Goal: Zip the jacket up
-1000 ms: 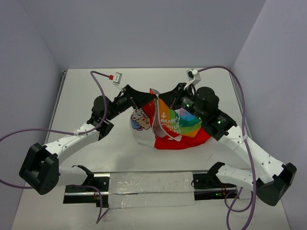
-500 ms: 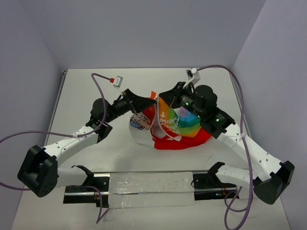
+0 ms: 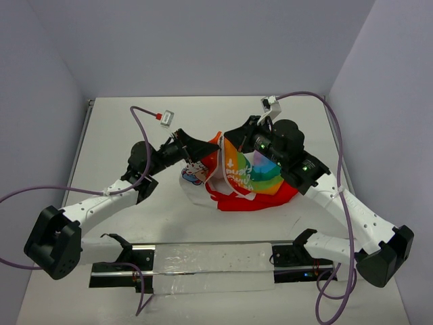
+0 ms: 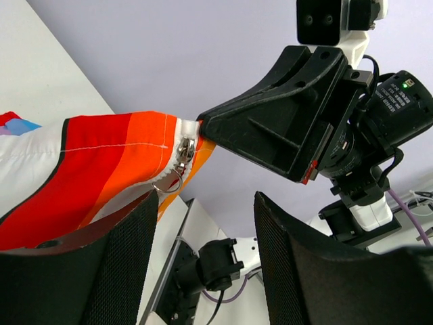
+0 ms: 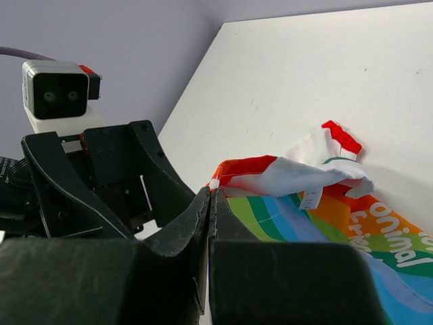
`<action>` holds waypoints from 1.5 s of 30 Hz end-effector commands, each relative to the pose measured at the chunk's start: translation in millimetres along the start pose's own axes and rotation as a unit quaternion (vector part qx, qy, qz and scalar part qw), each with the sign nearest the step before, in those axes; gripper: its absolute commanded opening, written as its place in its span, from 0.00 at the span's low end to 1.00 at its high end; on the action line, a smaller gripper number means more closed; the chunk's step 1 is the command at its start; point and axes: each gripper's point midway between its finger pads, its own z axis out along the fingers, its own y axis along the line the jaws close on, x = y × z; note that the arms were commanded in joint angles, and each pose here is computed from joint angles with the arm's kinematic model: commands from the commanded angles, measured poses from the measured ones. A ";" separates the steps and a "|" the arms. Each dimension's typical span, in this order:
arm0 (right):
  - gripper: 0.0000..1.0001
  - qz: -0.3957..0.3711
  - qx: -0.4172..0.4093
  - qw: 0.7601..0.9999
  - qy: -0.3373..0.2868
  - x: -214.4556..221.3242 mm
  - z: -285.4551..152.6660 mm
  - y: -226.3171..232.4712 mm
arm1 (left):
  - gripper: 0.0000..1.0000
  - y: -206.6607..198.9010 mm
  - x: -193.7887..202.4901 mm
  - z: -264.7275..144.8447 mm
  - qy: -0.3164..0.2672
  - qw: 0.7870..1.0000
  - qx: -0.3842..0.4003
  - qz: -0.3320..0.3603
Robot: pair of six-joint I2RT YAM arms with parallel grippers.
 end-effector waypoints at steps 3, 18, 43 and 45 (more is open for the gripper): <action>0.00 -0.001 -0.016 0.999 -0.036 -27.8 -2.4 14.4 | 0.64 -21.0 -3.7 -3.7 -0.002 0.999 0.039 0.014; 0.00 0.001 -0.029 0.999 -0.039 -32.0 -8.3 21.7 | 0.66 -12.2 -6.8 13.0 0.006 0.999 0.036 0.015; 0.00 0.008 -0.031 0.998 -0.047 -36.4 -17.2 20.9 | 0.63 -27.3 -13.2 17.1 -0.008 0.994 0.105 -0.004; 0.00 0.008 -0.031 0.998 -0.047 -36.4 -17.6 20.5 | 0.62 -27.2 -12.2 16.7 -0.005 0.994 0.106 -0.006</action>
